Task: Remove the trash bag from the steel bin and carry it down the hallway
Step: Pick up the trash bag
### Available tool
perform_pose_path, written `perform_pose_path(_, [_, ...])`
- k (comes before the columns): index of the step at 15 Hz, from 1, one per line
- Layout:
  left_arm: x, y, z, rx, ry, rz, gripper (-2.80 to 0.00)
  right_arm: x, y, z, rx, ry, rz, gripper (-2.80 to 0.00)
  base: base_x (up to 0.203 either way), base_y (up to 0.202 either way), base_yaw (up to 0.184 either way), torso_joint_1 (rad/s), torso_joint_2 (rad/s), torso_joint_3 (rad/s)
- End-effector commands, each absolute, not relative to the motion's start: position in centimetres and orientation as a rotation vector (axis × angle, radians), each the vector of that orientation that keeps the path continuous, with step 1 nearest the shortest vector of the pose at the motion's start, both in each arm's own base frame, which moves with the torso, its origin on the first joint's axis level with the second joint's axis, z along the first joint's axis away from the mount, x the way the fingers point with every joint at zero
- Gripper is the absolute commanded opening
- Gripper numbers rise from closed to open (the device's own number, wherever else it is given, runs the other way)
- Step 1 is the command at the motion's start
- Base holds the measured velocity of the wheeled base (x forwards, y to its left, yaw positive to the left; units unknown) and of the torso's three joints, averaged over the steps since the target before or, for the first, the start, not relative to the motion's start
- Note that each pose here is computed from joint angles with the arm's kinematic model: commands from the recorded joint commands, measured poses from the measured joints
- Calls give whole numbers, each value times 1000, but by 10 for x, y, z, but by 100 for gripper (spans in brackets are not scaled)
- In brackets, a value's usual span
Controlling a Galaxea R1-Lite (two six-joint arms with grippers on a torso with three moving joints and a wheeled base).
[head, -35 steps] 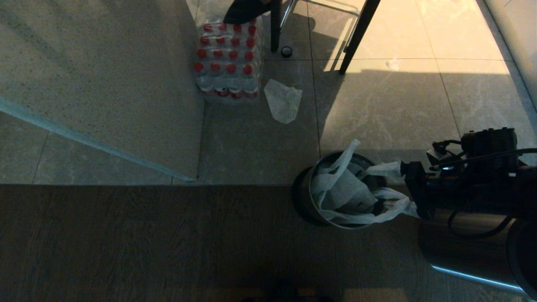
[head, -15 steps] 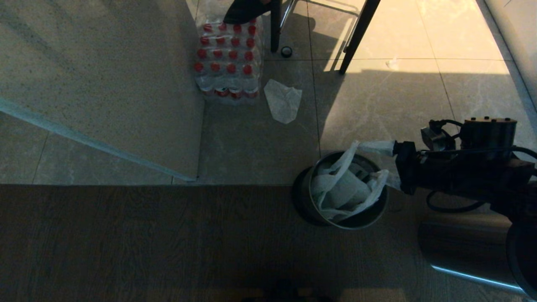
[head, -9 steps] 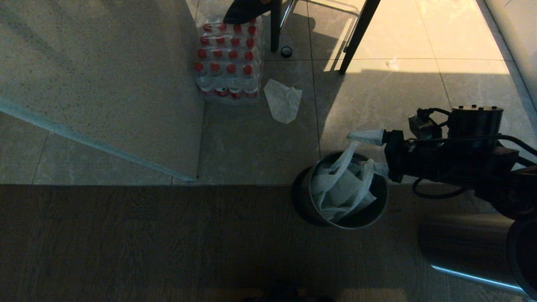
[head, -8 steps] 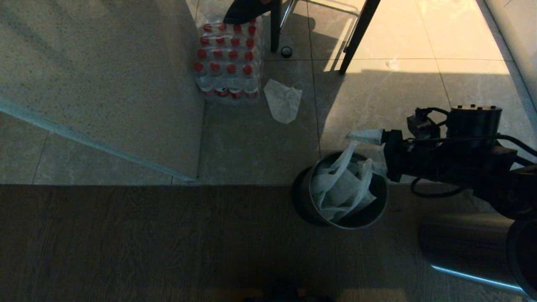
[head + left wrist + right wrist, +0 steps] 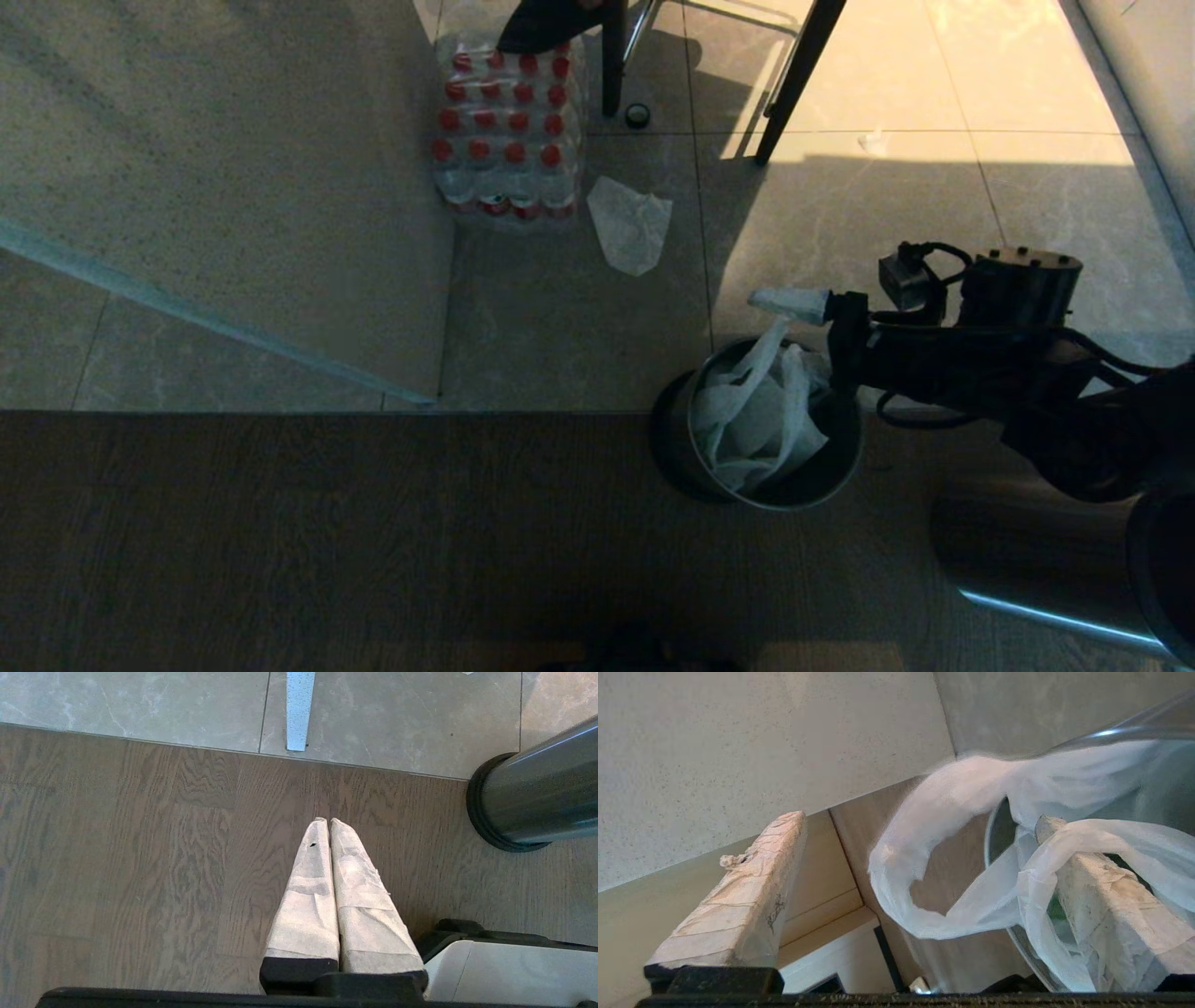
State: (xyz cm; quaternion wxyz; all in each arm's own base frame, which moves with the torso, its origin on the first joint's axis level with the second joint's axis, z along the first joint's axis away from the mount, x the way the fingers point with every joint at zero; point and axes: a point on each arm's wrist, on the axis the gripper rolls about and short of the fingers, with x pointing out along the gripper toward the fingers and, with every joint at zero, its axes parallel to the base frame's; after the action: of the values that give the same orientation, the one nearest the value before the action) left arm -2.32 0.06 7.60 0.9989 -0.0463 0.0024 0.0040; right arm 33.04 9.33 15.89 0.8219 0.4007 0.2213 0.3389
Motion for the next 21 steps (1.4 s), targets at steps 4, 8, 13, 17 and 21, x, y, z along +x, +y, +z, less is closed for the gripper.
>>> perform_pose_path(4, [-23,1,76,-94,4,9,-280,330,103,163,849,479,771,0,0,0,0,0,0,0])
perform_pose_path(8, [-23,1,76,-94,4,9,-280,331,105,168,850,490,789,0,0,0,0,0,0,0])
perform_pose_path(13, [-23,1,76,-94,4,9,-280,340,116,169,849,586,821,0,0,0,0,0,0,0])
perform_pose_path(17, [-23,1,76,-94,4,11,-280,341,121,168,800,595,843,0,0,0,0,0,0,0])
perform_pose_path(21, [-23,1,76,-94,4,9,-280,343,122,166,787,576,846,0,0,0,0,0,0,0])
